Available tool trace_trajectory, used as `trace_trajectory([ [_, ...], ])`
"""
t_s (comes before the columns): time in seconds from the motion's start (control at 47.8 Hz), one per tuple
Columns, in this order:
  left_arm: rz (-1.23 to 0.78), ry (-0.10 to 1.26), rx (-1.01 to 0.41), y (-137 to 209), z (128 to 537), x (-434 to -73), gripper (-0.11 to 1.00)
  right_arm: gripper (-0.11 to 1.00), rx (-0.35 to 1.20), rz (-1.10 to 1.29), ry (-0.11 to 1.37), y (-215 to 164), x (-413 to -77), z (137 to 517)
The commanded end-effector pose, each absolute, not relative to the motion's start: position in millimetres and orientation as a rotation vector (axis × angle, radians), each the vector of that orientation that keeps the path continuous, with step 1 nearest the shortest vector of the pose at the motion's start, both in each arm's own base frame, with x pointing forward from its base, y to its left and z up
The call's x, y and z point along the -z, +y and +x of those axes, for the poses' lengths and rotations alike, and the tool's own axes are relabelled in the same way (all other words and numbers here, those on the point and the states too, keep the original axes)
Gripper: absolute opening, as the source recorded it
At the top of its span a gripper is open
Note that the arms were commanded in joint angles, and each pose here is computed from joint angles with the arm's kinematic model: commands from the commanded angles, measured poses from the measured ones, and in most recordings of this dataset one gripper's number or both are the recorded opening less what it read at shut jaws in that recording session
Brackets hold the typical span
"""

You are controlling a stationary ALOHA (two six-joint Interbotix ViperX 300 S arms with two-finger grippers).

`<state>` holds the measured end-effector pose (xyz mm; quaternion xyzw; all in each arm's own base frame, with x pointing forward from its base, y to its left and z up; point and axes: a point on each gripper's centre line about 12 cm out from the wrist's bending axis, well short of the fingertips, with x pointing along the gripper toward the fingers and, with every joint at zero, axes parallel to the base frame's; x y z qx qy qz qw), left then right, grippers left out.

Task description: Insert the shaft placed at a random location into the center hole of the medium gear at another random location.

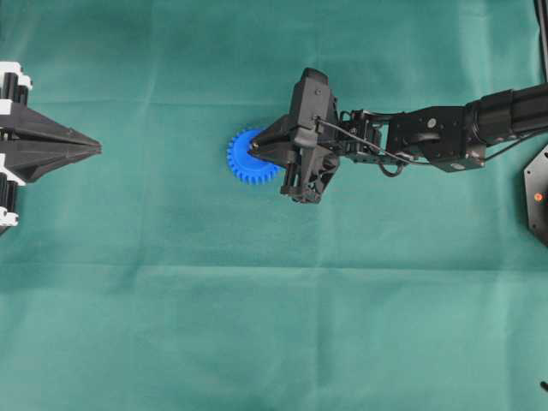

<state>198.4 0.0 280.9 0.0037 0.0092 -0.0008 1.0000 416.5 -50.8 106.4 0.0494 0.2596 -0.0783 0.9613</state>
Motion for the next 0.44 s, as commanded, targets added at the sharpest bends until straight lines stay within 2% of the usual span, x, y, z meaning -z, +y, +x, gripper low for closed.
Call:
trace_trajectory([
  [0.0, 0.012, -0.008, 0.004, 0, 202, -291, 0.0, 0.14, 0.154, 0.104, 0.501, -49, -117, 421],
  [0.188, 0.012, -0.006, 0.004, 0, 201, -291, 0.0, 0.17, 0.161, 0.129, 0.498, -49, -118, 421],
  [0.418, 0.012, -0.005, 0.004, 0, 201, -290, 0.0, 0.8, 0.16, 0.143, 0.483, -47, -136, 416],
])
